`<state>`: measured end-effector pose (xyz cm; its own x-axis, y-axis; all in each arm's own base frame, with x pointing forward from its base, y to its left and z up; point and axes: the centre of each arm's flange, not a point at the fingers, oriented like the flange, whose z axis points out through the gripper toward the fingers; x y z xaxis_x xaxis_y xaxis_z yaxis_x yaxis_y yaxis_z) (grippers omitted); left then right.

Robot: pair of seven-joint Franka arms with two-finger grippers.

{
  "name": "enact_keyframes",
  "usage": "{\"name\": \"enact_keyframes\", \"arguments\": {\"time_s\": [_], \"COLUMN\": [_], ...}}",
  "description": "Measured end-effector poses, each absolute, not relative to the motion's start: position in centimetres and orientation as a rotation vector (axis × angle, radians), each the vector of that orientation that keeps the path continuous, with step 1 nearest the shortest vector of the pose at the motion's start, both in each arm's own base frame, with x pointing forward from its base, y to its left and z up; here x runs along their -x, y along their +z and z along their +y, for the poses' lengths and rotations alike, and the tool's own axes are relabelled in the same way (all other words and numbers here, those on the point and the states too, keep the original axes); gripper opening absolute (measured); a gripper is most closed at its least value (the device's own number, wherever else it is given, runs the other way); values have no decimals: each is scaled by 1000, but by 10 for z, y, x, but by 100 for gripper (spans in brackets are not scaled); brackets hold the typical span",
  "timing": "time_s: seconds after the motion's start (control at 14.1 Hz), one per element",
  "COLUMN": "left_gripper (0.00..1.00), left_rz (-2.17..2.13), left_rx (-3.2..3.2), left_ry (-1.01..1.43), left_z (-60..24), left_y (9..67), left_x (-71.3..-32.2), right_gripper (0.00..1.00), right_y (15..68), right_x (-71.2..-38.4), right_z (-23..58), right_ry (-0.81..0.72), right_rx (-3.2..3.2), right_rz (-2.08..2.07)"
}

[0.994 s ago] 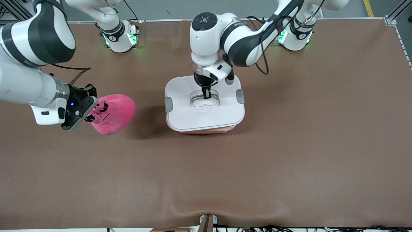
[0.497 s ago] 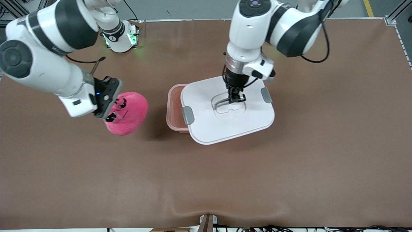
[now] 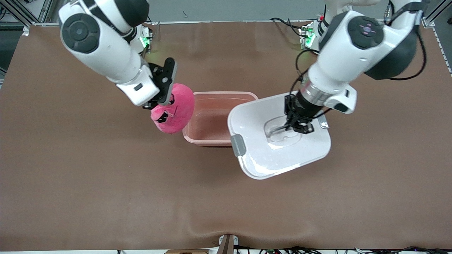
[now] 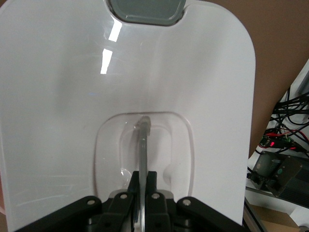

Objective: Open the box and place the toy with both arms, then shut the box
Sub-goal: 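Lift the lid with the left gripper while the right gripper carries the plush over, then release the pink plush into the pink box with the right gripper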

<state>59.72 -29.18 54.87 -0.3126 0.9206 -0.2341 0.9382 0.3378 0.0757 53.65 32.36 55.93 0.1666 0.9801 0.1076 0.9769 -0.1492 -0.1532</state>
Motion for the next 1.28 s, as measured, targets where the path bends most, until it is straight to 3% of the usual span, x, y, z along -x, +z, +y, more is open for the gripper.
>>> {"name": "enact_keyframes", "arguments": {"time_s": [0.5,0.92,1.28], "left_gripper": [7,7,7], "left_rz": [2220,2085,2053], "left_rx": [-1997,-2256,-2355], "left_ry": [-114,-175,-227], "left_z": [-223,-207,-194], "left_y": [522,503,496], "left_x": [-624,-621,-618], "right_gripper": [4,4,4], "right_y": [541,501,498], "right_x": [-496,-497,-500], "right_z": [402,423,423], "right_ry": [22,60,60], "right_rx": [2028,1944,1898], "right_rz": [-2385,-2505,-2575]}}
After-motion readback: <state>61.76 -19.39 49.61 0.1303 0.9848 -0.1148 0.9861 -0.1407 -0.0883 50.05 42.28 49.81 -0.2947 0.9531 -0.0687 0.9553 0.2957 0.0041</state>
